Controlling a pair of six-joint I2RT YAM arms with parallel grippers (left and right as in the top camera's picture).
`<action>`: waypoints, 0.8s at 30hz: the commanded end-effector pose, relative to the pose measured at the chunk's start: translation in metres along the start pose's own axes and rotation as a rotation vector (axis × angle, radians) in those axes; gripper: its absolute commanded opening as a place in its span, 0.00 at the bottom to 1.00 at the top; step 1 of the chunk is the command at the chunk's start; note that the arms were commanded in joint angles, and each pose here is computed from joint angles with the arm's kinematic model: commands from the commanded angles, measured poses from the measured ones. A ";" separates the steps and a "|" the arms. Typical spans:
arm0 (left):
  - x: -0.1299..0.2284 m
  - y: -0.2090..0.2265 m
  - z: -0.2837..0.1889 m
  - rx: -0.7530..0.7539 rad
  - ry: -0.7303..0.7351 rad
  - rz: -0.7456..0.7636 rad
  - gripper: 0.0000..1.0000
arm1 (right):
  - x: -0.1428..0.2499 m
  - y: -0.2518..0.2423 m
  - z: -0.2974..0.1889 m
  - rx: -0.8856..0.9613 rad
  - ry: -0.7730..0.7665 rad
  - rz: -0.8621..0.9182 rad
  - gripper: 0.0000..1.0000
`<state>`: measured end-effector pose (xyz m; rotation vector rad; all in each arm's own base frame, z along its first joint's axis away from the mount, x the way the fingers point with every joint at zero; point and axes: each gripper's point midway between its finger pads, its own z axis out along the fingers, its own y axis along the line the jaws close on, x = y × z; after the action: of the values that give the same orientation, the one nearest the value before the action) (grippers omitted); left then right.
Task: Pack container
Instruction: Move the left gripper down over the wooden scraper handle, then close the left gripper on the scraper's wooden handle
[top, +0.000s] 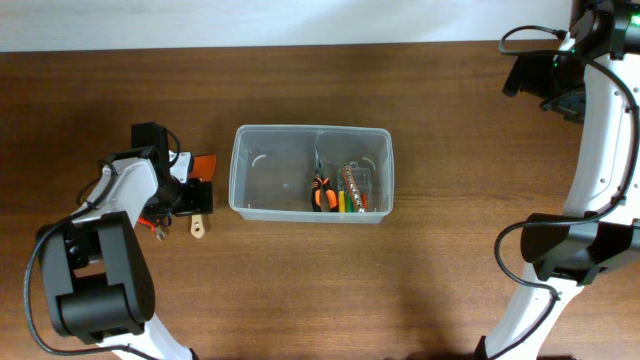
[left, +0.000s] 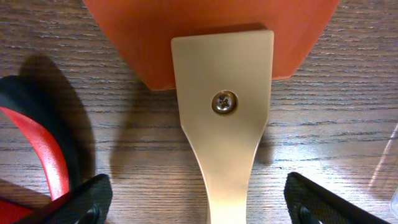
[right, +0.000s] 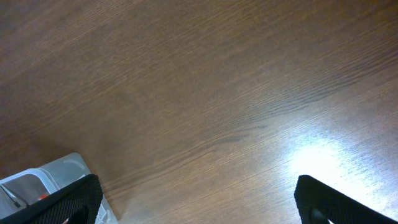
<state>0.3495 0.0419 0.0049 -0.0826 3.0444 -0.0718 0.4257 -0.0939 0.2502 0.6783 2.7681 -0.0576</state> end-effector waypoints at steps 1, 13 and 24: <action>-0.004 -0.004 0.003 -0.004 0.000 0.027 0.81 | -0.001 -0.001 -0.005 0.001 -0.015 -0.001 0.99; -0.005 -0.012 0.004 -0.077 0.004 0.022 0.74 | -0.001 -0.001 -0.005 0.001 -0.015 -0.001 0.99; -0.003 -0.013 0.008 -0.072 0.017 0.014 0.63 | -0.001 -0.001 -0.005 0.001 -0.015 -0.001 0.99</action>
<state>0.3513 0.0277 0.0035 -0.0471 3.0531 0.0312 0.4258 -0.0939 0.2502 0.6788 2.7676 -0.0575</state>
